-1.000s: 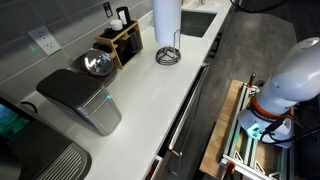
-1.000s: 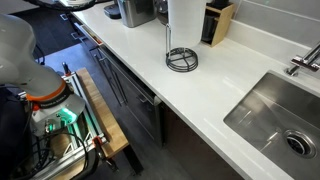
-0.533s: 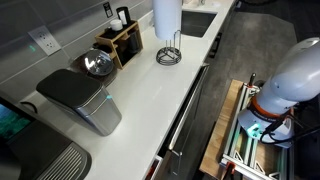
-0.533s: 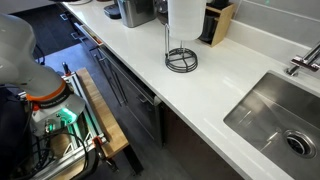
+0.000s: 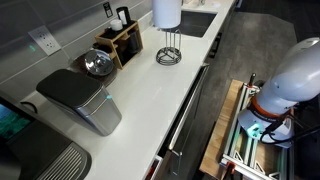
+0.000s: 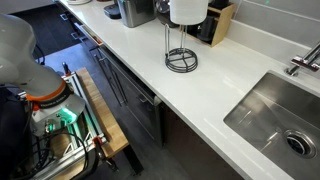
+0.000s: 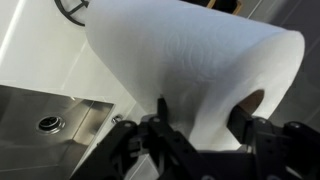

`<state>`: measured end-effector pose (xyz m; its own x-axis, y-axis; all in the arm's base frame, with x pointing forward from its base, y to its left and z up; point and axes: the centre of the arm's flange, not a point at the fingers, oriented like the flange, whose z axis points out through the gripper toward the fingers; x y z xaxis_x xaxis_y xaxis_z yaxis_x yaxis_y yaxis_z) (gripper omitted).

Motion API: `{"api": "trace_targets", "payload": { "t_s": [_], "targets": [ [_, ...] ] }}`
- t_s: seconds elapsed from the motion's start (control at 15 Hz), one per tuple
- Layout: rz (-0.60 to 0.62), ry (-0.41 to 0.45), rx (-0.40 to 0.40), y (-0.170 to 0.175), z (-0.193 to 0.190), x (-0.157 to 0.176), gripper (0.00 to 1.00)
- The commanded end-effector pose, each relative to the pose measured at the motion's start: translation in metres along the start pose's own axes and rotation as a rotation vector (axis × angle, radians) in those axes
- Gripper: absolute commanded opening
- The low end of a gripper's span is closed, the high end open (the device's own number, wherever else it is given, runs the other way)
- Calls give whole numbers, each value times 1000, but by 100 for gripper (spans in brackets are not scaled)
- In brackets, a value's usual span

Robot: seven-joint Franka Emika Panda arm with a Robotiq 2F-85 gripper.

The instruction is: Take the paper towel roll off the holder and put it on the counter

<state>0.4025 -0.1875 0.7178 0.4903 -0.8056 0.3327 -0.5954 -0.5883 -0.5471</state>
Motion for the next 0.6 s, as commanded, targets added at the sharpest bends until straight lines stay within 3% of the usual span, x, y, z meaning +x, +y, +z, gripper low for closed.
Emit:
{"api": "trace_targets", "payload": {
  "t_s": [0.0, 0.53],
  "targets": [
    [-38, 33, 2, -13, -27, 6, 34],
    [-90, 65, 15, -26, -68, 7, 34]
  ]
}}
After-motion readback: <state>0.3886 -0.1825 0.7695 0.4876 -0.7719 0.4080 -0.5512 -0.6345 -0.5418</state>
